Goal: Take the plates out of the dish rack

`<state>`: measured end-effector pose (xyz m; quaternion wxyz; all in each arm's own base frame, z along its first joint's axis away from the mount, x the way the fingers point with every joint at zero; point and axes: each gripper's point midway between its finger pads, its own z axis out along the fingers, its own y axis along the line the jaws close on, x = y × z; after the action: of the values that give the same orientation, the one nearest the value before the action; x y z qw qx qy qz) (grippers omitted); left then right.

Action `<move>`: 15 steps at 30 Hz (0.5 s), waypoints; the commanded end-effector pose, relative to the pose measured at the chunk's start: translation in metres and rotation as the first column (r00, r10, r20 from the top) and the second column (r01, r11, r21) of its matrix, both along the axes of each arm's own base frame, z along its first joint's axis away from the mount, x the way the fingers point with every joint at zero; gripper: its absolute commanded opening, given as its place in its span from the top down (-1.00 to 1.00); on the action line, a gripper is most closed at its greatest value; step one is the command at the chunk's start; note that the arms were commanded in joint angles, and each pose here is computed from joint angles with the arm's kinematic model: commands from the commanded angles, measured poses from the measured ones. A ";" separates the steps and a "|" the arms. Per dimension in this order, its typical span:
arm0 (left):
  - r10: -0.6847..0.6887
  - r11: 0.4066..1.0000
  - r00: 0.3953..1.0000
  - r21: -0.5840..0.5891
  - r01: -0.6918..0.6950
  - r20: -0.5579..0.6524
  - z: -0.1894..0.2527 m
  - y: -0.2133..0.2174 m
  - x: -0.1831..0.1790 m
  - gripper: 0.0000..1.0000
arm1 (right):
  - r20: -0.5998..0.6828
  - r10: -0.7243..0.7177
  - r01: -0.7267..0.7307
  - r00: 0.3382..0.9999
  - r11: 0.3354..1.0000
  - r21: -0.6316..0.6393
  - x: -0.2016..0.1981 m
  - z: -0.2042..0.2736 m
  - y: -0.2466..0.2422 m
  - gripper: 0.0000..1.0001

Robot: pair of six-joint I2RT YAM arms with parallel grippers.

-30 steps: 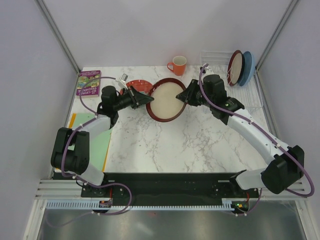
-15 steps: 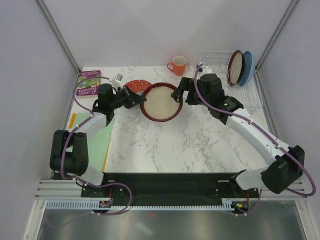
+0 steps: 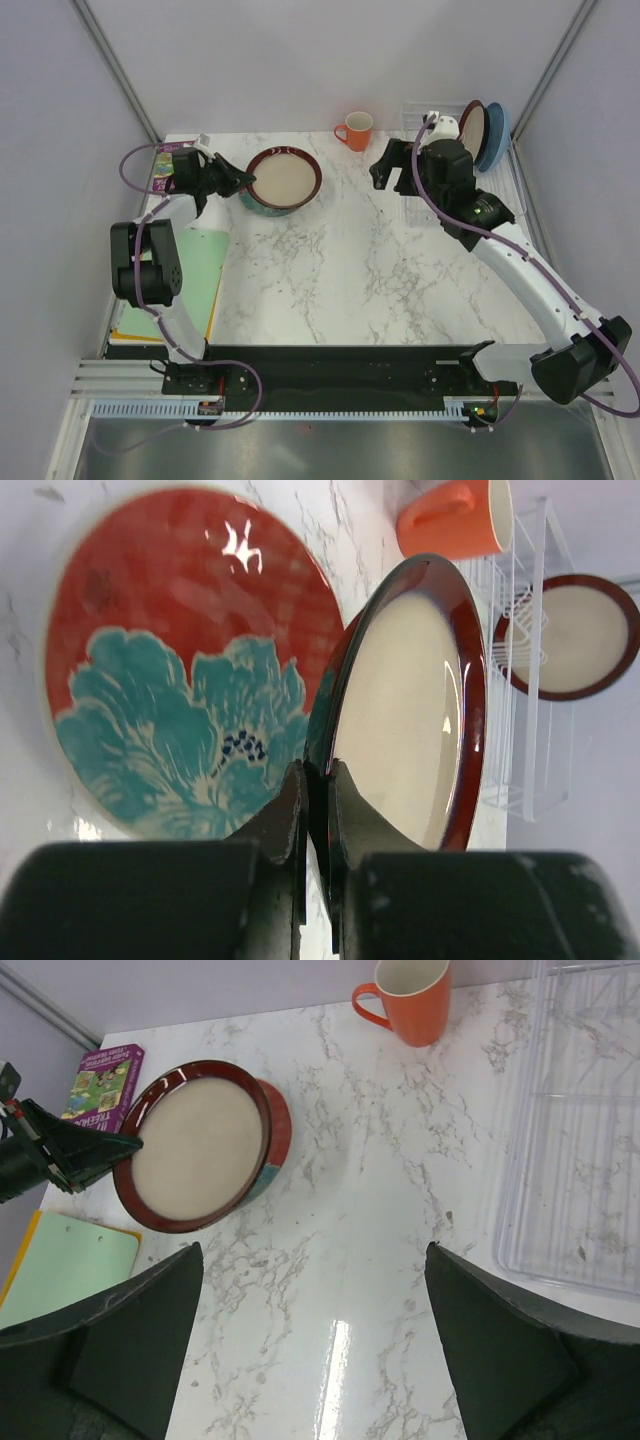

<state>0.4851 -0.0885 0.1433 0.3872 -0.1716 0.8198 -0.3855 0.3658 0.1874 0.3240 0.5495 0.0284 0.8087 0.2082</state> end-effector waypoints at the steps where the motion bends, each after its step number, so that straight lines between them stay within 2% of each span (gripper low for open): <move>1: -0.034 0.999 0.987 -0.023 0.038 0.155 0.050 0.003 0.033 0.96 | 0.017 -0.054 0.054 0.998 0.997 -0.048 0.008 0.001 -0.020 -0.96; 15: -0.004 0.999 0.998 0.041 0.001 0.055 -0.015 0.025 0.057 0.95 | 0.014 -0.160 0.161 0.987 0.983 -0.089 0.037 -0.003 -0.077 -0.96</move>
<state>0.5136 -0.0665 0.0805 0.3467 -0.1974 0.8437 -0.3591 0.3966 0.1241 0.3068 0.5513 0.0719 0.8196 0.1383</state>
